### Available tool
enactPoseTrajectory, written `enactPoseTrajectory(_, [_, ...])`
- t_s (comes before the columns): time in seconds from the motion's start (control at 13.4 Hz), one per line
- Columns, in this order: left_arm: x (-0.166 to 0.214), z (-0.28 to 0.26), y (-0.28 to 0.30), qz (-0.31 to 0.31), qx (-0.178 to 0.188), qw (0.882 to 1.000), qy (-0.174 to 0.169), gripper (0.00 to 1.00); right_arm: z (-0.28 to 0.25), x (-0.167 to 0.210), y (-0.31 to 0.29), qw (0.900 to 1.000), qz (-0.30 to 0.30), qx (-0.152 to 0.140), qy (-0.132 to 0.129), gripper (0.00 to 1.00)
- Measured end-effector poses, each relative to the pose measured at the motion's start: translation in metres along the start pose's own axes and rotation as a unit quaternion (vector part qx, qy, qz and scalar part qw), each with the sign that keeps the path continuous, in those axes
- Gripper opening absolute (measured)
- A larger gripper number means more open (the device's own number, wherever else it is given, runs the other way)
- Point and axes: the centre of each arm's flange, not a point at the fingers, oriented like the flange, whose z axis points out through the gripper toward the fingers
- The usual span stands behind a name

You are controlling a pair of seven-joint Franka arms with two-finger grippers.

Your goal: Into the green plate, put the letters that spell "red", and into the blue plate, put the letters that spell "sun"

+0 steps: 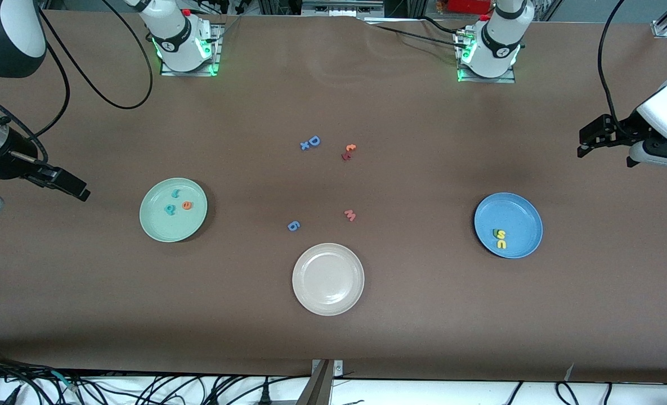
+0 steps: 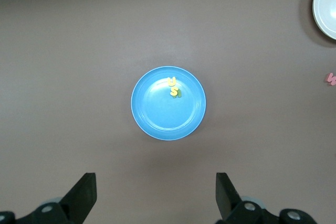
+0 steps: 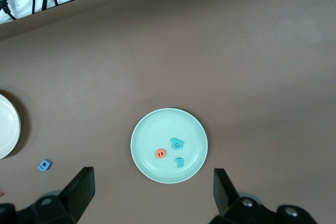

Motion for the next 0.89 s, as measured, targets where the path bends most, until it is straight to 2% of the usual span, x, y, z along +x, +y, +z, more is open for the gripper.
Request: enactPoseTrajectory(0.89, [0.0013, -0.0007, -0.0077, -0.005, 0.001, 1.0, 0.002, 1.0, -0.0001, 0.0001, 0.0001, 1.0, 0.0, 0.0, 0.0, 1.0])
